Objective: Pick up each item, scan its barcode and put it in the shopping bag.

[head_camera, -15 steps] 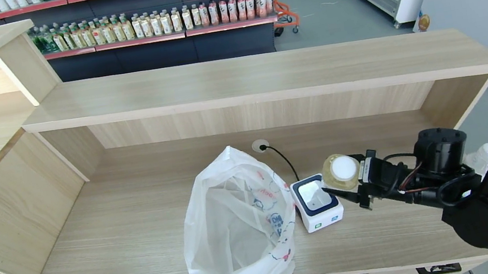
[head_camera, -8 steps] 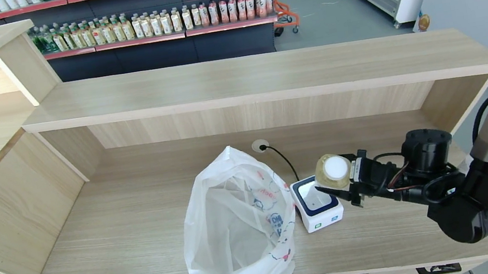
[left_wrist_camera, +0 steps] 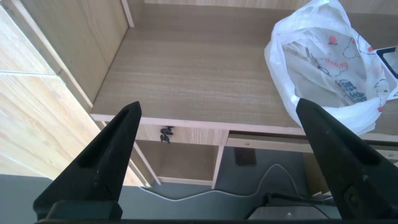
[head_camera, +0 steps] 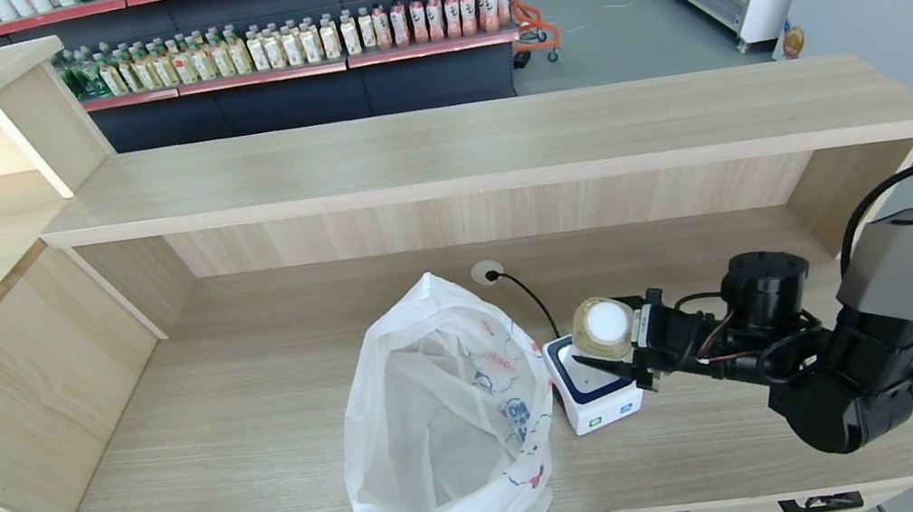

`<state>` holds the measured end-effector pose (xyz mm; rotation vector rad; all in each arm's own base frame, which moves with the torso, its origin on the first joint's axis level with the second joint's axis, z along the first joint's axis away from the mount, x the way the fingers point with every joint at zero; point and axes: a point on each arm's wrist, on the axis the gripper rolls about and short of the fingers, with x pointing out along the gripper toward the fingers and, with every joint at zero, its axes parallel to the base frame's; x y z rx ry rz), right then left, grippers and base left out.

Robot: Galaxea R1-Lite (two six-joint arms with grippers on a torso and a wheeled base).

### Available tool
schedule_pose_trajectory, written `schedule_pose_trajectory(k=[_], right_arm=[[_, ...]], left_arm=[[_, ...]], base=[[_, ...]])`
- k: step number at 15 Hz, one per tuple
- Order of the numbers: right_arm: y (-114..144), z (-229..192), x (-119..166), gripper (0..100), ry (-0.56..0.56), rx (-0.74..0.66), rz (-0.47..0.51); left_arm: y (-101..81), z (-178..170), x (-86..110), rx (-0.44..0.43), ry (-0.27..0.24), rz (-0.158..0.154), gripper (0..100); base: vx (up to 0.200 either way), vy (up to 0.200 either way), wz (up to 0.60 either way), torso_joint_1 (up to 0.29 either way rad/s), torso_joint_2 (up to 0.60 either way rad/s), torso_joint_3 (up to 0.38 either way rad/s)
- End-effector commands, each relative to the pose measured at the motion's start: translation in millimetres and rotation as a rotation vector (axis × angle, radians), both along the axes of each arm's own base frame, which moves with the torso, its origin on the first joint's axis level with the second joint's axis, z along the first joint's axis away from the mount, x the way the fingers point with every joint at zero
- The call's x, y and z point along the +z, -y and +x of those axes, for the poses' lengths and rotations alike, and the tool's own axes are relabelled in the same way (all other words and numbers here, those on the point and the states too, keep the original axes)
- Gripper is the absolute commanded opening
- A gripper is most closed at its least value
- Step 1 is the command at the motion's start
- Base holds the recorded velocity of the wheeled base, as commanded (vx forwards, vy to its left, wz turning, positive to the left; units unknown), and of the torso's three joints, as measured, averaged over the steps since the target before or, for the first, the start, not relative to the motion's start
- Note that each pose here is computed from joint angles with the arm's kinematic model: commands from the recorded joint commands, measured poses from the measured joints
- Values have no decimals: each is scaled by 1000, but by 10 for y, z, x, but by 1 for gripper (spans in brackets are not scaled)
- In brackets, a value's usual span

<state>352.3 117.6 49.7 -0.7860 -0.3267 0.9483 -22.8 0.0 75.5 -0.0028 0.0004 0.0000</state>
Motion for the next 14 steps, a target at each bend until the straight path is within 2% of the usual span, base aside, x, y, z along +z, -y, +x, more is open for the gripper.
schedule_pose_trajectory(k=[1, 14], right_arm=[[-64, -3, -60, 0, -12, 14, -5], [-70, 78, -121, 0, 15, 8, 1]], left_arm=[[0, 0, 0, 0, 0, 0, 100], [0, 0, 0, 0, 0, 0, 100]], base=[[0, 0, 0, 0, 0, 0], [0, 0, 0, 0, 0, 0]])
